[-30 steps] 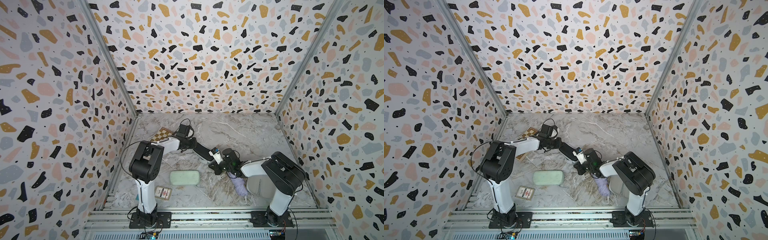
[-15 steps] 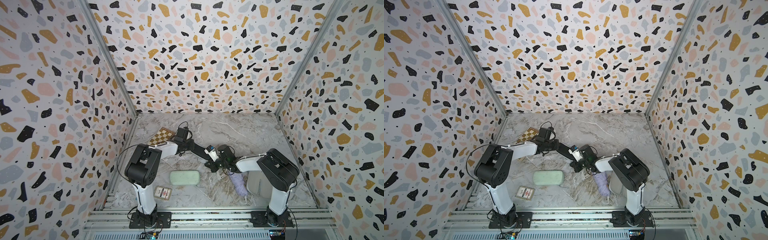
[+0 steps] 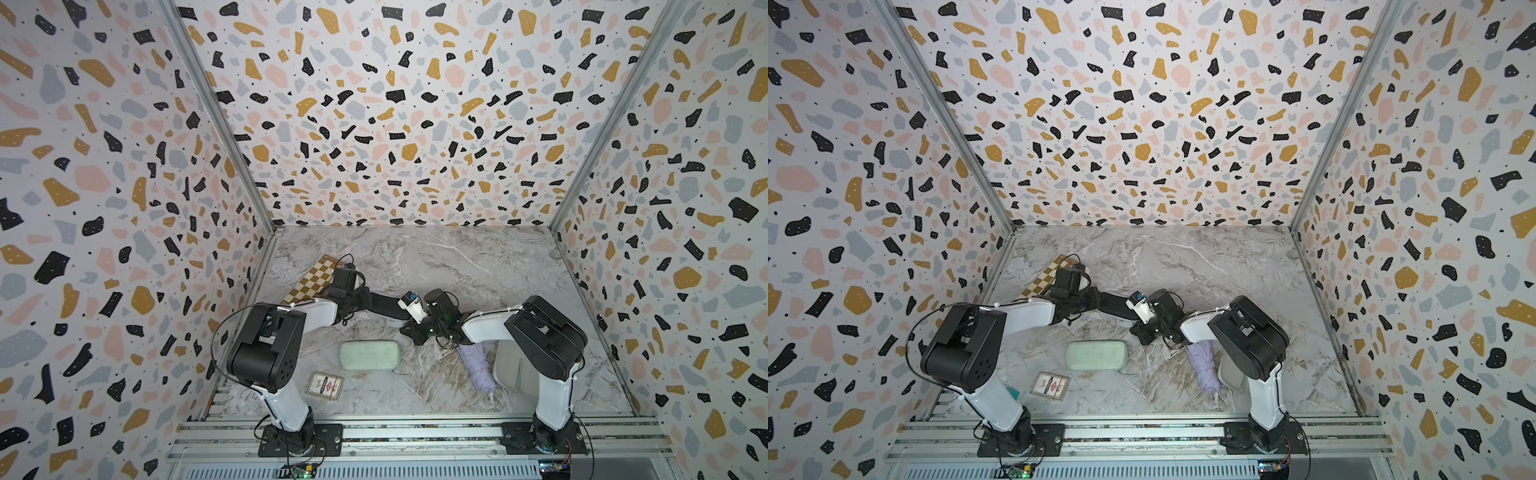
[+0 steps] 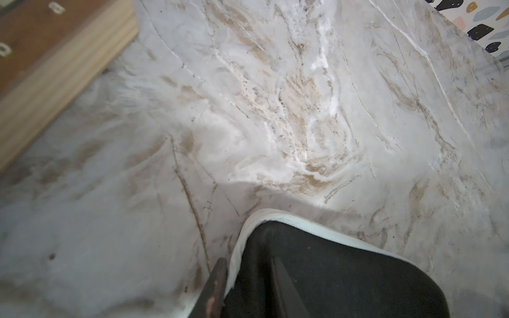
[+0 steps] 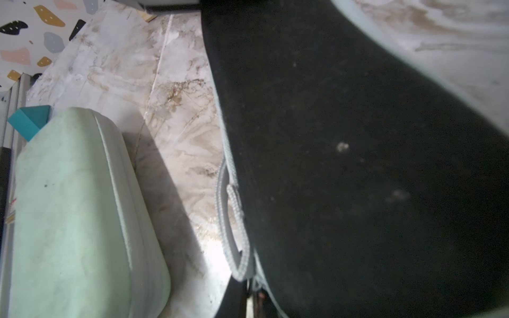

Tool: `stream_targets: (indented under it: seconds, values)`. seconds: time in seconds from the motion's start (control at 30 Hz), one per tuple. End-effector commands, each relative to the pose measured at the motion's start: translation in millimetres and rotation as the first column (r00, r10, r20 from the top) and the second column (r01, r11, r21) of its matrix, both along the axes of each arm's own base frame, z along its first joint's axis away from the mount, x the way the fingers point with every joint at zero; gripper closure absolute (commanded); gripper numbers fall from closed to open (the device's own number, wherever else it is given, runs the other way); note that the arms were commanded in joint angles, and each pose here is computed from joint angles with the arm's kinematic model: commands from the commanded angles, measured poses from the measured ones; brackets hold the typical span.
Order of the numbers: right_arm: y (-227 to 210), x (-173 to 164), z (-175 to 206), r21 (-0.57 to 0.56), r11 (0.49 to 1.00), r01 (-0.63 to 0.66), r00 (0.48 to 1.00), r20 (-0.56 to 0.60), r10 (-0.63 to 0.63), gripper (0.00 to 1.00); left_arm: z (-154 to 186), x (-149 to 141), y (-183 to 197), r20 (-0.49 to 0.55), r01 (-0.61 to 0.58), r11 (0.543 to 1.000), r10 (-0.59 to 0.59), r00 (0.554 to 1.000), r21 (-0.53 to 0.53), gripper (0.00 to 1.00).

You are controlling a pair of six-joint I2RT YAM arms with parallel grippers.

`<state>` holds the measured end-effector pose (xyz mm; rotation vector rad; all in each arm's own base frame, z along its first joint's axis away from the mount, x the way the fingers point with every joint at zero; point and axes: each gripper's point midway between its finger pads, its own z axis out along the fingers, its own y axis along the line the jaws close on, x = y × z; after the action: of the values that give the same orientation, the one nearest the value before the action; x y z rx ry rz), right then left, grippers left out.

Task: Put umbrellas into zippered umbrella sleeves
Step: Zip the zipper on the umbrella sleeve, then pick up the umbrella from the center of the board.

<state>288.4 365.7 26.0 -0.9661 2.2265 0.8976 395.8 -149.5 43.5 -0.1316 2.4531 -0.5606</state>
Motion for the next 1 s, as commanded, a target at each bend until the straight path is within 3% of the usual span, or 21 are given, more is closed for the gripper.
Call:
stream_targets:
  seconds: [0.0,0.23,0.47,0.53,0.57,0.7,0.77,0.8,0.97]
  values:
    - [-13.6,10.9,-10.7,-0.07,0.995,0.078,0.997,0.006,-0.078,0.83,-29.2,-46.0,-3.7,-0.158,0.058,0.998,-0.055,0.986,0.014,0.66]
    - [-22.7,9.0,-4.0,-0.087,0.99,0.113,0.994,0.021,-0.112,0.63,-9.3,-45.6,11.1,-0.112,0.009,0.998,-0.001,0.994,0.067,0.36]
    - [-40.5,-1.3,22.3,-0.06,0.986,0.156,0.986,0.061,-0.153,0.49,27.4,-46.9,16.9,-0.027,-0.029,0.998,0.031,0.999,0.055,0.13]
    - [-47.3,-5.2,35.3,-0.036,0.984,0.175,0.982,0.082,-0.172,0.45,44.3,-50.8,20.4,0.01,-0.047,0.998,0.047,0.999,0.051,0.11]
    - [-51.9,-7.3,42.6,-0.022,0.982,0.188,0.978,0.094,-0.185,0.44,53.9,-54.3,21.3,0.031,-0.053,0.997,0.051,0.998,0.051,0.0]
    - [-73.2,-16.1,73.4,0.06,0.965,0.256,0.954,0.146,-0.262,0.32,92.0,-79.0,-2.5,0.127,0.03,0.999,-0.031,0.991,0.012,0.01]
    - [-87.6,-19.7,87.0,0.091,0.949,0.303,0.934,0.172,-0.315,0.05,110.4,-99.8,-28.0,0.177,0.104,0.995,-0.103,0.979,0.002,0.01]
    - [-94.8,-19.7,90.4,0.093,0.938,0.334,0.922,0.175,-0.345,0.0,118.0,-109.8,-40.6,0.198,0.144,0.99,-0.141,0.97,0.0,0.01]
    - [-139.9,-19.2,99.7,0.06,0.862,0.503,0.847,0.165,-0.506,0.0,138.1,-171.3,-114.5,0.248,0.389,0.917,-0.357,0.901,-0.09,0.01]
